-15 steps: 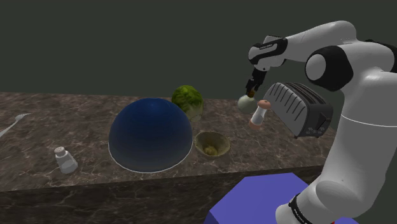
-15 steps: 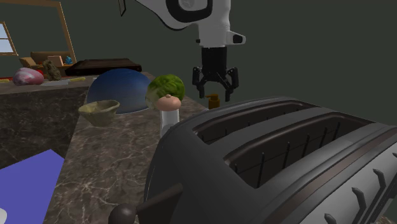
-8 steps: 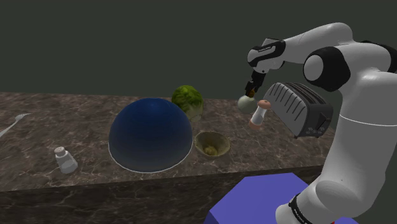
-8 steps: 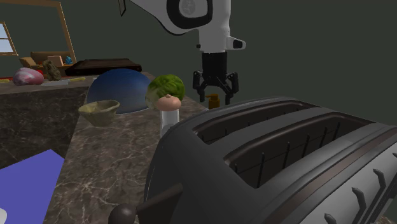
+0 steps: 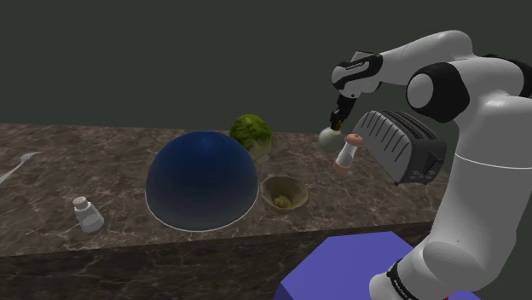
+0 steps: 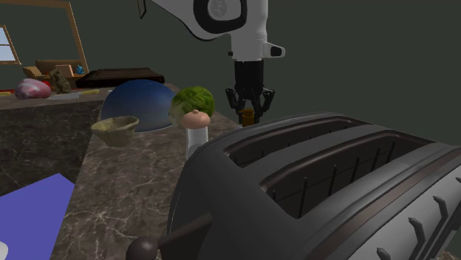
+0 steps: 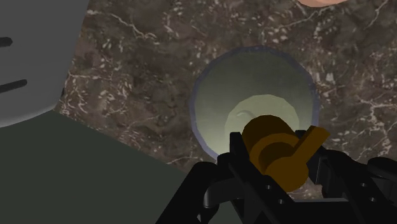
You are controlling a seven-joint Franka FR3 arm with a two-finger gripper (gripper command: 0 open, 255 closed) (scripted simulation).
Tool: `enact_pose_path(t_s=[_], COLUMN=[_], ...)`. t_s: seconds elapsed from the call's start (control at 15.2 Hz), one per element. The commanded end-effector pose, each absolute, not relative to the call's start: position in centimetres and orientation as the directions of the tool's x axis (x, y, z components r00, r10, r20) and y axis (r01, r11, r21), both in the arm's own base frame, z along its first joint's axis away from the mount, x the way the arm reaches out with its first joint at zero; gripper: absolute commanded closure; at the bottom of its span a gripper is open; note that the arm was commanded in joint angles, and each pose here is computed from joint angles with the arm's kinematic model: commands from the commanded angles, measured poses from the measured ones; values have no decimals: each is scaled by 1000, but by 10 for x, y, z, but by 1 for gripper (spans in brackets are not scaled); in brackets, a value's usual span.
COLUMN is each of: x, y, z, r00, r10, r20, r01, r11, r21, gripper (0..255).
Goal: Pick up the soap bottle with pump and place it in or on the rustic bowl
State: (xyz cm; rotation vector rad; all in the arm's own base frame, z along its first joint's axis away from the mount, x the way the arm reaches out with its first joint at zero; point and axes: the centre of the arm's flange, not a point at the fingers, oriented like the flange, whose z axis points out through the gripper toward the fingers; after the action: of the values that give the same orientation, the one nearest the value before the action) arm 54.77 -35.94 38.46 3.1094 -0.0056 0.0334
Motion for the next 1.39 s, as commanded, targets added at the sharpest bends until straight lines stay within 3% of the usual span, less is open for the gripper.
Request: enact_pose_path(t_s=[0.0, 1.32], x=[548, 548], y=[-359, -359], z=[384, 474], r00=[1000, 1000], r10=[-3, -3], r20=[21, 21], r01=[-4, -4], r11=[-999, -999], r21=[32, 32], gripper=[255, 255])
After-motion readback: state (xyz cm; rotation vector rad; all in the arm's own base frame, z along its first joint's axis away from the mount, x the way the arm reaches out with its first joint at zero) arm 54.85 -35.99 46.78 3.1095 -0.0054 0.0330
